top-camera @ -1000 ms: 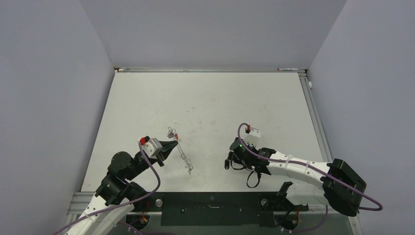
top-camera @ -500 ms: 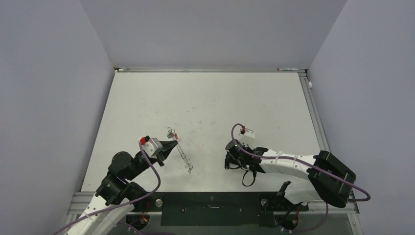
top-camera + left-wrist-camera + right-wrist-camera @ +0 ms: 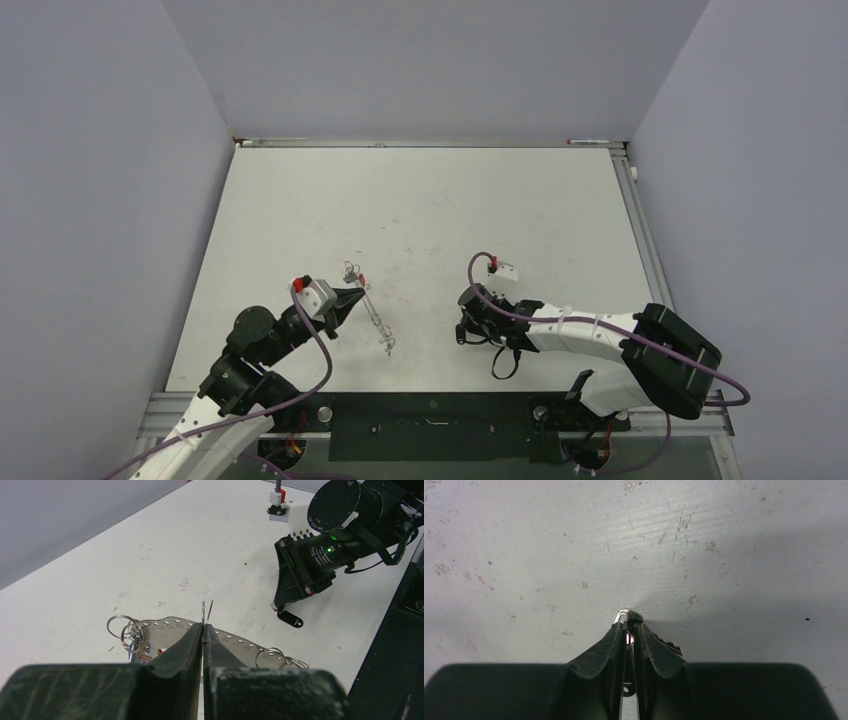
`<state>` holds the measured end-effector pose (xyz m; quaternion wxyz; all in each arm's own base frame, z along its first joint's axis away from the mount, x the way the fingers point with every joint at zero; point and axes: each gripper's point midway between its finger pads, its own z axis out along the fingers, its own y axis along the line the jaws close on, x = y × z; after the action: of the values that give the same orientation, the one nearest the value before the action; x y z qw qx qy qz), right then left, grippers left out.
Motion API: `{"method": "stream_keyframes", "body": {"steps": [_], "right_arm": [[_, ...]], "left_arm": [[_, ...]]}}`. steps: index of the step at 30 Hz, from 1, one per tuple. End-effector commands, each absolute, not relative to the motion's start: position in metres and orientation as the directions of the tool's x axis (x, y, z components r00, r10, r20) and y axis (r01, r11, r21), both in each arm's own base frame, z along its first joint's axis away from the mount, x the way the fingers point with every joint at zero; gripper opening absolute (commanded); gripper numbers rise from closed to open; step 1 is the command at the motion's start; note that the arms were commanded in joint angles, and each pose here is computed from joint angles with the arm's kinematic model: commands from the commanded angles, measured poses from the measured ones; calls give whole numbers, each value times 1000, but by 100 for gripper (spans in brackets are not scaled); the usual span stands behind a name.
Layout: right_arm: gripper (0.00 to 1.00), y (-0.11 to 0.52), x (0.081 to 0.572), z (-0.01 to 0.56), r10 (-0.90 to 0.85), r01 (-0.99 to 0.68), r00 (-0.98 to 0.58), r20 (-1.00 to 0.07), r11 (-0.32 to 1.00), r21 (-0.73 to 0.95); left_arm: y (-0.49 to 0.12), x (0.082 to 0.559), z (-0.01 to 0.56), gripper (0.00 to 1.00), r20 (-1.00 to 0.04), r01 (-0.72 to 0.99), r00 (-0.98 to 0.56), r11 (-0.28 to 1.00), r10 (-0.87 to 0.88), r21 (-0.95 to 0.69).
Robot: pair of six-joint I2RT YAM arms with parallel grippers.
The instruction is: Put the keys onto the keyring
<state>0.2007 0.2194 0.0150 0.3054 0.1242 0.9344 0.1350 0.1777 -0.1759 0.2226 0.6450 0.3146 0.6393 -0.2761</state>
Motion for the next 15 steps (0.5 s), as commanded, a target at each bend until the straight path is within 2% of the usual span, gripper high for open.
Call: {"method": "stream_keyframes", "body": {"steps": [1, 15], "right_arm": [[13, 230, 207, 22, 287, 111, -778, -558, 938, 328], [10, 248, 202, 21, 211, 33, -797, -565, 951, 308]], "left_arm": [[-176, 180, 239, 0, -997, 750, 77, 658, 20, 71], [-176, 182, 237, 0, -997, 747, 71, 661, 30, 73]]}}
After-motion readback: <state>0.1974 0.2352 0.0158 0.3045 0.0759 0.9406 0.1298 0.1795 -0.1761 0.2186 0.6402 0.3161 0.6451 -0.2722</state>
